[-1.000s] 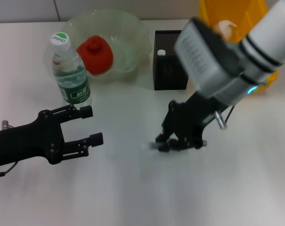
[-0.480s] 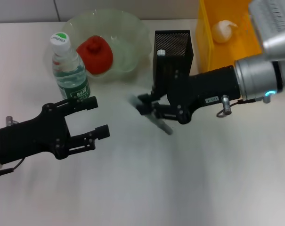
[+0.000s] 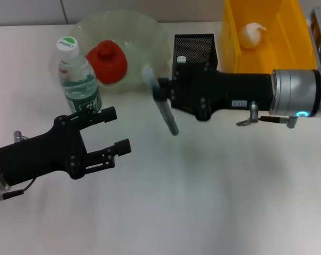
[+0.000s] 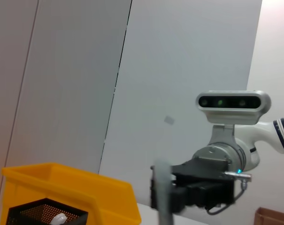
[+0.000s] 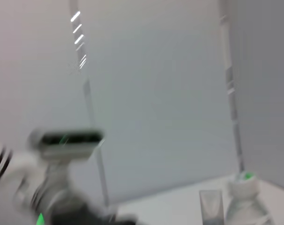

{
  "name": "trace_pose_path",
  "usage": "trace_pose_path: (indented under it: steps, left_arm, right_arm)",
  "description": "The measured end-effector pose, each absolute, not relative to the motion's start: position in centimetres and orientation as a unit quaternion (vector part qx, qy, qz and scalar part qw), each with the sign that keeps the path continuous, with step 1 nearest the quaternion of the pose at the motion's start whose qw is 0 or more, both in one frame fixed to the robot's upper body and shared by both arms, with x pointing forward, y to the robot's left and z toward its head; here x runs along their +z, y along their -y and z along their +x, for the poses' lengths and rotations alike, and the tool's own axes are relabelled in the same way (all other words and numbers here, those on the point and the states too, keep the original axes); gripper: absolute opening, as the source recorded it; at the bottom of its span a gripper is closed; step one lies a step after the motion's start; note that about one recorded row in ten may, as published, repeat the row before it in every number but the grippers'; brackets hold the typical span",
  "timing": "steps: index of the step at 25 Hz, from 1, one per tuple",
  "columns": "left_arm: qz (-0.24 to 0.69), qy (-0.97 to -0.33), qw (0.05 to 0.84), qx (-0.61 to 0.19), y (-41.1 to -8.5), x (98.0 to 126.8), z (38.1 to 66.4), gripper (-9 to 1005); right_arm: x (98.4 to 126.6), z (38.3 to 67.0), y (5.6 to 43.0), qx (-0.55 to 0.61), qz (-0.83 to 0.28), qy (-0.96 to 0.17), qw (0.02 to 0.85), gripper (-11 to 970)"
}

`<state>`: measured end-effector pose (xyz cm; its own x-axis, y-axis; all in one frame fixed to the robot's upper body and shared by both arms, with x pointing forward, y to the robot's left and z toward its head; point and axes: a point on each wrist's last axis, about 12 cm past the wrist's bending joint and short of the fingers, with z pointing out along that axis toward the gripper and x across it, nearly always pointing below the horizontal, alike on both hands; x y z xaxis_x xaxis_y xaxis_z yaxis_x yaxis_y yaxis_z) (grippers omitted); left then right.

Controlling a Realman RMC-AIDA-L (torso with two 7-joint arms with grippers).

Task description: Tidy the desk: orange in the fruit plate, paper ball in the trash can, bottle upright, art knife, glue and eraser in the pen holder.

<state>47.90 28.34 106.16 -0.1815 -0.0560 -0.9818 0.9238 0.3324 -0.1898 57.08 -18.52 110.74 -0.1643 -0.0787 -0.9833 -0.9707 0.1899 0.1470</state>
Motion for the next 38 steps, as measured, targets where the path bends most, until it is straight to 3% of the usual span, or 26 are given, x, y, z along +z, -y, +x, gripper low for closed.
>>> trace_pose_path:
  steps: [11, 17, 29, 38]
  left_arm:
    - [0.345, -0.611, 0.543, -0.461, -28.1, 106.3, 47.8, 783]
    - [0.345, -0.605, 0.549, -0.462, -27.8, 106.2, 47.8, 783]
    - [0.343, -0.599, 0.561, -0.457, -27.5, 105.9, 47.3, 783]
    - [0.34, -0.6, 0.565, -0.453, -27.6, 105.8, 47.1, 783]
  right_arm:
    - [111.6, 58.4, 22.5, 0.591, -0.108, -0.666, 0.442, 138]
    - [111.4, 60.2, 23.9, 0.578, -0.005, -0.697, 0.424, 139]
    - [111.7, 62.6, 23.8, 0.517, 0.021, -0.722, 0.459, 139]
    - [111.8, 63.7, 22.7, 0.436, -0.053, -0.729, 0.525, 137]
